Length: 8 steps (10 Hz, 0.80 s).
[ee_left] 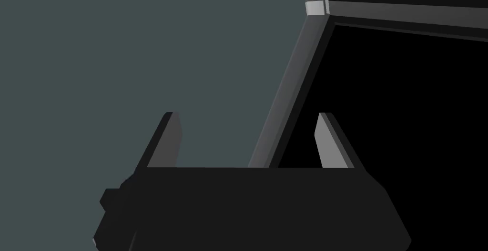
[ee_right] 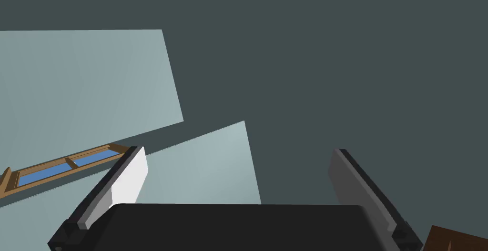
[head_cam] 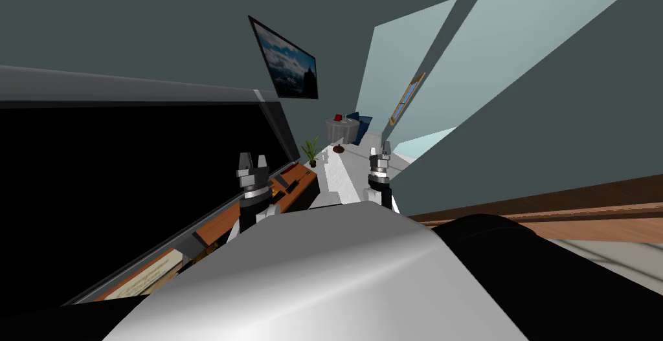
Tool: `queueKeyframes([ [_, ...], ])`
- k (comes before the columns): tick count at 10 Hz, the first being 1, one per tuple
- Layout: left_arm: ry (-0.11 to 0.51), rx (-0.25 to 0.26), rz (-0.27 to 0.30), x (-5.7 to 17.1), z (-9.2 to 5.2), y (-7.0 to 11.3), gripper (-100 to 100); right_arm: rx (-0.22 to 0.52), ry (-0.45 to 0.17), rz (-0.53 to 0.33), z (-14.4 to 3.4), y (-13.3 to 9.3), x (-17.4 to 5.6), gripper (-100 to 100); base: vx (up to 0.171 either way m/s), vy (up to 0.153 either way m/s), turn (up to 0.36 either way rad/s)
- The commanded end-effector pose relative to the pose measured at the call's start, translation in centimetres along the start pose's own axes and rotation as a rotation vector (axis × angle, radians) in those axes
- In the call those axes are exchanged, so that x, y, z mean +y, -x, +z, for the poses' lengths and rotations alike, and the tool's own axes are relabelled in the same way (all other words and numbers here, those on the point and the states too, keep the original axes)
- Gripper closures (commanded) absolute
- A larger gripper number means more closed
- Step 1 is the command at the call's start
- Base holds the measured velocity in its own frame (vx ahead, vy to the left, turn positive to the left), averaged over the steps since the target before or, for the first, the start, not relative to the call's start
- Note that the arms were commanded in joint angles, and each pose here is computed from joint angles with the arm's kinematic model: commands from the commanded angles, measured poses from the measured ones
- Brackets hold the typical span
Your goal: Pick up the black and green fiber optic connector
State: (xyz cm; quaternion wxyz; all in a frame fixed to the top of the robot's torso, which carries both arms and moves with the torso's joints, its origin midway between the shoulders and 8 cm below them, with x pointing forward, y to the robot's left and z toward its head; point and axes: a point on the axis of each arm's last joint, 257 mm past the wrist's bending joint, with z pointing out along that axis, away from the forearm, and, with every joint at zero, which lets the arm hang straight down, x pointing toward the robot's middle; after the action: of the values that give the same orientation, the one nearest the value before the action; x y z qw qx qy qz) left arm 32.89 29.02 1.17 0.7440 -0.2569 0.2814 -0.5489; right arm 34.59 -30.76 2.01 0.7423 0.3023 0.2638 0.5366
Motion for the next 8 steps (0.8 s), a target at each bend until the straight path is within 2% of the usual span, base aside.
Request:
queueKeyframes([
  [1,0.023,0.030,-0.003,0.9,-0.1,-0.3,-100,0.000,0.000,0.000,0.0,0.0,0.0,0,0.009,-0.009,0.000],
  [3,0.080,0.070,-0.018,3.1,-0.5,-0.7,-100,0.000,0.000,0.000,0.0,0.0,0.0,0,0.024,-0.023,0.002],
  [6,0.215,0.118,-0.057,8.0,-1.8,-1.0,-100,0.000,0.000,0.000,0.0,0.0,0.0,0,0.035,-0.043,0.007],
  [7,0.224,0.118,-0.057,8.2,-1.9,-1.0,-100,0.000,0.000,0.000,0.0,0.0,0.0,0,0.026,-0.045,0.005],
  [8,0.285,0.129,-0.072,10.3,-2.6,-0.9,-100,0.000,0.000,0.000,0.0,0.0,0.0,0,0.022,-0.043,0.003],
])
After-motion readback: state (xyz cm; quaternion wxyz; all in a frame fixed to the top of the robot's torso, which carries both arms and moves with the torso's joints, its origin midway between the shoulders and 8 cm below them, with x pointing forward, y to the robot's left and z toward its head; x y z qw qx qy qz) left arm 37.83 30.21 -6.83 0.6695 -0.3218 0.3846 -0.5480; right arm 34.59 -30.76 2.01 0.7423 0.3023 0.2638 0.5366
